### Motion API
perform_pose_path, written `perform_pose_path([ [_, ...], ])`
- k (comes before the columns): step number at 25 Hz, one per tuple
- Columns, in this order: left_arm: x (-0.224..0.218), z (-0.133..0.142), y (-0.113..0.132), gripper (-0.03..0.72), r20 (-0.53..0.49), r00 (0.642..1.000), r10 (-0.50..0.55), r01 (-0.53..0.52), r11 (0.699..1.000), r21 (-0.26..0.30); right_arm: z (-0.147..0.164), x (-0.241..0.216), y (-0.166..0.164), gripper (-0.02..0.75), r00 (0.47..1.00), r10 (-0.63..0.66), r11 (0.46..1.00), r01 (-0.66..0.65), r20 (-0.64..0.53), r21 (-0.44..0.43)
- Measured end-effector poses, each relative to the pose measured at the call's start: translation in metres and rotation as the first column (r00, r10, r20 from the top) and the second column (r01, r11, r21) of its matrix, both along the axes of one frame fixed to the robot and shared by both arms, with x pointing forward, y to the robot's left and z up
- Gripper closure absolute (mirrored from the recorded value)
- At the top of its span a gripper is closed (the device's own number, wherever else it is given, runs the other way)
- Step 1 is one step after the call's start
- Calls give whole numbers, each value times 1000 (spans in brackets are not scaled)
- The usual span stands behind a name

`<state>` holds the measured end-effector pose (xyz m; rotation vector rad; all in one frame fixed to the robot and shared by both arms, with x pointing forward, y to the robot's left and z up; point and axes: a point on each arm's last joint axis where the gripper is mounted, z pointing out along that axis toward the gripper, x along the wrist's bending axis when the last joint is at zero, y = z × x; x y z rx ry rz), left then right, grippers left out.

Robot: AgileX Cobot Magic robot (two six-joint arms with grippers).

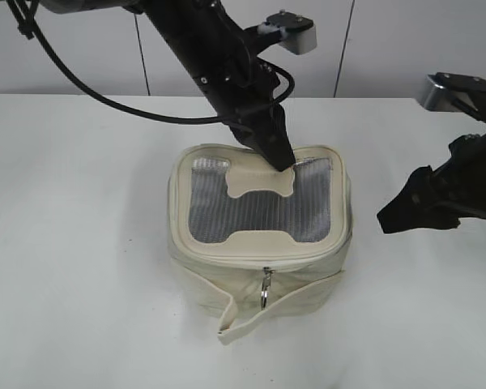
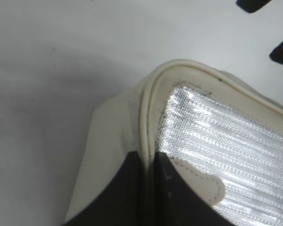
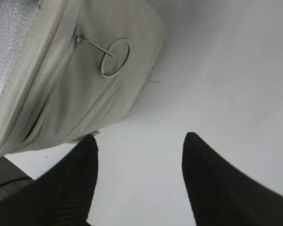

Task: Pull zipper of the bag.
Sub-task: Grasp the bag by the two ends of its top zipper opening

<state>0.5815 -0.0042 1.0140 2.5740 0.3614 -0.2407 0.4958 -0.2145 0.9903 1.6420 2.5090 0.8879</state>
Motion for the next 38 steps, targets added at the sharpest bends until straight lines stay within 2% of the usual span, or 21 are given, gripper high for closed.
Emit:
perform_pose_path([
  [14, -3, 1, -3, 643, -15, 1000, -23, 23, 999, -24, 0, -1, 7, 287, 968, 197, 980, -201, 157, 11],
  [22, -3, 1, -3, 643, -16, 1000, -24, 23, 999, -26, -18, 9, 9, 287, 958, 246, 969, -247, 149, -9],
  [27, -3, 1, -3, 643, -17, 1000, -24, 23, 999, -27, -17, 21, 10, 287, 950, 248, 969, -246, 191, -37],
  [38, -4, 1, -3, 644, -18, 999, -27, 26, 999, -26, -21, 29, 15, 297, 944, 291, 956, -293, 156, -11],
])
